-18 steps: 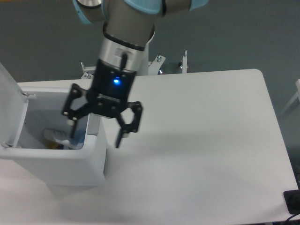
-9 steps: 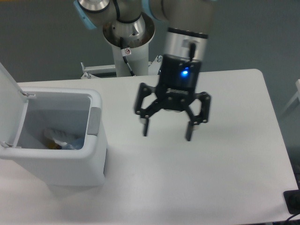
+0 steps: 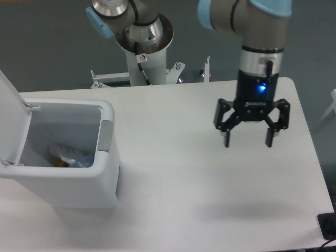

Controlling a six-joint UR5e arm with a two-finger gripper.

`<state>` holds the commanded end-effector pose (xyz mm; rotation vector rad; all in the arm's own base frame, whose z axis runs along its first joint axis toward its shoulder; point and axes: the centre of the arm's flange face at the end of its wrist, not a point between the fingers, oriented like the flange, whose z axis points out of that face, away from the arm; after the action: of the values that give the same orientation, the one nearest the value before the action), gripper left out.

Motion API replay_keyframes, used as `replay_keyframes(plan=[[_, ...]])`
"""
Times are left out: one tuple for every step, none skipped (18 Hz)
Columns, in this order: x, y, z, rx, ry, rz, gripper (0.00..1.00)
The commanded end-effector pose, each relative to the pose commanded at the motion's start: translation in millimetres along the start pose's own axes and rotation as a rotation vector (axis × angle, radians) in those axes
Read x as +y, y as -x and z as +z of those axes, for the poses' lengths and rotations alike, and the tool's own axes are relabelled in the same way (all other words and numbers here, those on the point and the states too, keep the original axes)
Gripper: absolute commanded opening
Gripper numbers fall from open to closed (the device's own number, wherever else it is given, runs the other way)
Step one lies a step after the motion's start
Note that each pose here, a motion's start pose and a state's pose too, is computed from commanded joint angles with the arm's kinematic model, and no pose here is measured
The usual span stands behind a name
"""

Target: Place the trash in the trash can

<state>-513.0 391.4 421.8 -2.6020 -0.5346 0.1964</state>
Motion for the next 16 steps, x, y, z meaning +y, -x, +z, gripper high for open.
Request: replay_keyframes(plan=[[3.7, 6.7, 0.6, -0.004, 0.004, 0.008, 1.0], [5.6, 10.5, 3.5, -0.004, 0.01, 0.021, 1.0], [7.5, 14.1, 6.4, -0.002, 0.014, 0.033, 1.0], [11.8, 20.3, 7.7, -0.003, 0.019, 0.04, 1.0], [13.7, 23.0, 11.2, 0.0, 0.023, 0.052, 1.0], [15.2, 24.1, 16.2, 0.005, 0.031, 0.066, 1.0], [15.2, 25.3, 19.2, 0.008, 0.034, 0.076, 1.0], [16.0, 26.5, 22.6, 0.012, 0.039, 0.083, 1.0], [16.7, 27.1, 25.6, 0.015, 0.042, 0.093, 1.0], [17.2, 27.5, 27.6, 0.017, 0.044, 0.102, 1.0], [18.9, 28.7, 33.6, 0.025, 0.051, 0.116, 1.0], [21.4, 30.2, 39.0, 0.032, 0.058, 0.133, 1.0], [25.6, 30.2, 45.7, 0.039, 0.071, 0.159, 1.0], [34.5, 36.2, 49.7, 0.02, 0.108, 0.19, 1.0], [43.1, 42.1, 51.2, -0.006, 0.156, 0.232, 1.0], [49.4, 45.6, 53.5, -0.021, 0.194, 0.272, 1.0]])
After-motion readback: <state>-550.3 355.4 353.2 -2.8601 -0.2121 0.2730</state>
